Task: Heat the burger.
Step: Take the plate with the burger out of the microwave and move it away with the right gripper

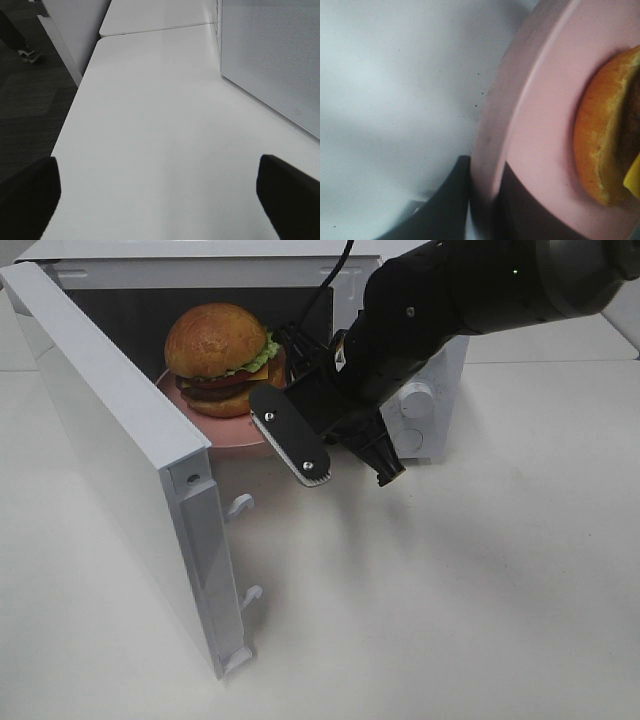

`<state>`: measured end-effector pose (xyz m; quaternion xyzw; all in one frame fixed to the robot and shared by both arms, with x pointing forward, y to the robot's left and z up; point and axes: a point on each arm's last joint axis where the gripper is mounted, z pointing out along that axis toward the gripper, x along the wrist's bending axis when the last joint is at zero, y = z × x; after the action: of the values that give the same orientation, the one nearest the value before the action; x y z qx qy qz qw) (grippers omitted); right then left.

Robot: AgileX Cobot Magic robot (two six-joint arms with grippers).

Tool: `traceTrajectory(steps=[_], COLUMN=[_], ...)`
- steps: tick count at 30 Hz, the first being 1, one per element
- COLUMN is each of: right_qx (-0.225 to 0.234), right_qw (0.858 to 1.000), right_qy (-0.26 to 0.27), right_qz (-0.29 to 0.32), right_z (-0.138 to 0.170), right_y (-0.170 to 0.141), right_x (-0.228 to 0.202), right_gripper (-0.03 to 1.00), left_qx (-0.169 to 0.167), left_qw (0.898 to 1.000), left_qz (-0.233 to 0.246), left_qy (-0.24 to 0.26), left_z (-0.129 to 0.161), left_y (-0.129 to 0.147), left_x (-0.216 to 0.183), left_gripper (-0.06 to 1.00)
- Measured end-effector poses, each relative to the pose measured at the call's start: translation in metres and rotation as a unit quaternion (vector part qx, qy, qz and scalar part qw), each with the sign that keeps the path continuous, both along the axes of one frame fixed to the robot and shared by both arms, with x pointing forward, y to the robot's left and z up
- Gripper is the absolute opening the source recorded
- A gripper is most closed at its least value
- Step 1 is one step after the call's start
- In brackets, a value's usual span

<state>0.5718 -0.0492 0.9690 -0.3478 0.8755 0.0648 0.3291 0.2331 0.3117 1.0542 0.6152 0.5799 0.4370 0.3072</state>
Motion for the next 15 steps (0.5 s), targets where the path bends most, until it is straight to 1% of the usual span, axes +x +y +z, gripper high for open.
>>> traceTrajectory(steps=[8, 15], right_qx=[-0.013, -0.013], right_qw=[1.000, 1.000], right_qy=[0.003, 0.010], right_qz=[0.015, 0.015], right_z=[0.010, 0.013], right_y=[-0.017, -0.027], right_x=[-0.016, -0.029], right_gripper=[0.10, 0.10], left_qx=[0.000, 0.000], left_qw=[1.000, 1.000], left_qz=[0.000, 0.000], left_qy=[0.000, 0.000], left_z=[0.000, 0.000], left_y=[0.000, 0.000], left_x=[0.000, 0.000], left_gripper=[0.99, 0.99])
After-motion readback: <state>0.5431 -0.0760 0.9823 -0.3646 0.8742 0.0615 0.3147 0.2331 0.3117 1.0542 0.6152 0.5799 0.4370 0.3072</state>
